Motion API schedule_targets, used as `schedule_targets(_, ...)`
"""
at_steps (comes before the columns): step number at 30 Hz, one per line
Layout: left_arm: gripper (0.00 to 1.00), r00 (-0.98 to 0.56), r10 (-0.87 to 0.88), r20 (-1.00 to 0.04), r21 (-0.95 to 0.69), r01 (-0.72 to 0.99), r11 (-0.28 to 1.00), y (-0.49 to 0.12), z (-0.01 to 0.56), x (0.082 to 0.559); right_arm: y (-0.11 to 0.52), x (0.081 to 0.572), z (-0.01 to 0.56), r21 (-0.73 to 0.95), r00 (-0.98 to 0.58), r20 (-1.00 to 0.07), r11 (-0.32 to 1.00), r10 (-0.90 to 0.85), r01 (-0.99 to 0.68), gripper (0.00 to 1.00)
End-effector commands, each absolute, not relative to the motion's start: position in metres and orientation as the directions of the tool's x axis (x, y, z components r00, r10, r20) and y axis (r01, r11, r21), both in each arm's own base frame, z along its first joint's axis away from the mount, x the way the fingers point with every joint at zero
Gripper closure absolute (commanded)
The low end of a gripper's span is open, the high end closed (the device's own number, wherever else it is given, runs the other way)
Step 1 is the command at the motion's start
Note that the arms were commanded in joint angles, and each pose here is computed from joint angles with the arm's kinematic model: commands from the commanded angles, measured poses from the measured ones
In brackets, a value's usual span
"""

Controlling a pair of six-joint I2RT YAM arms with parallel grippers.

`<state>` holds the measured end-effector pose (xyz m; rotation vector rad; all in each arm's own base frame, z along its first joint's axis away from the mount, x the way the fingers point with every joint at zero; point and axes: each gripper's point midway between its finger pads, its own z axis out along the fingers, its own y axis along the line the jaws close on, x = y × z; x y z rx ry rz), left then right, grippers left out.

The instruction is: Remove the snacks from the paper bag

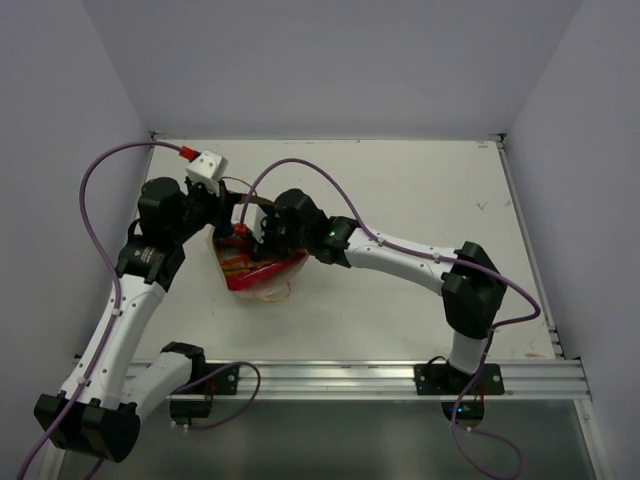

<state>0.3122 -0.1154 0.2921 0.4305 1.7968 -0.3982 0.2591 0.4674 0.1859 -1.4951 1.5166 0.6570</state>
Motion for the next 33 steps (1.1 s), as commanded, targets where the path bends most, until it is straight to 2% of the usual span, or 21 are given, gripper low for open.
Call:
schedule_targets(1, 1.0, -0.214, 0.052, -0.975, -0.048, 0.437, 0.898, -0.11, 0.31, 0.316, 0.462, 0.241, 0.243, -0.232, 0.165, -0.89, 0.112, -0.426, -0.966, 1.0)
schedule_targets(7, 1.0, -0.221, 0.052, -0.974, -0.028, 0.343, 0.939, -0.093, 0.311, 0.324, 0.432, 0.216, 0.298, -0.25, 0.197, -0.916, 0.115, -0.348, -0.961, 1.0)
schedule_targets(11, 1.0, -0.222, 0.051, -0.974, -0.025, 0.327, 0.945, -0.091, 0.31, 0.328, 0.401, 0.203, 0.342, -0.286, 0.232, -0.932, 0.169, -0.28, -0.943, 1.0)
schedule_targets(14, 1.0, -0.206, 0.047, -0.977, -0.023, 0.325, 0.945, -0.091, 0.315, 0.33, 0.379, 0.201, 0.364, -0.296, 0.237, -0.94, 0.243, -0.246, -0.924, 1.0)
schedule_targets(20, 1.0, -0.171, 0.061, -0.983, 0.001, 0.328, 0.945, -0.091, 0.327, 0.335, 0.334, 0.234, 0.398, -0.282, 0.207, -0.957, 0.485, -0.203, -0.828, 1.0)
schedule_targets(24, 1.0, -0.14, 0.069, -0.988, 0.015, 0.355, 0.935, -0.095, 0.334, 0.336, 0.292, 0.298, 0.384, -0.165, 0.054, -0.982, 0.669, -0.183, -0.725, 1.0)
schedule_targets(27, 1.0, -0.1, 0.113, -0.989, 0.064, 0.399, 0.915, -0.1, 0.338, 0.335, 0.27, 0.339, 0.362, -0.063, -0.072, -0.987, 0.753, -0.145, -0.655, 1.0)
schedule_targets(30, 1.0, -0.076, 0.141, -0.987, 0.094, 0.434, 0.896, -0.105, 0.337, 0.334, 0.266, 0.376, 0.318, 0.064, -0.227, -0.969, 0.79, -0.097, -0.61, 1.0)
schedule_targets(33, 1.0, -0.059, 0.167, -0.984, 0.119, 0.477, 0.871, -0.112, 0.334, 0.333, 0.282, 0.397, 0.271, 0.2, -0.35, -0.936, 0.755, -0.042, -0.625, 1.0)
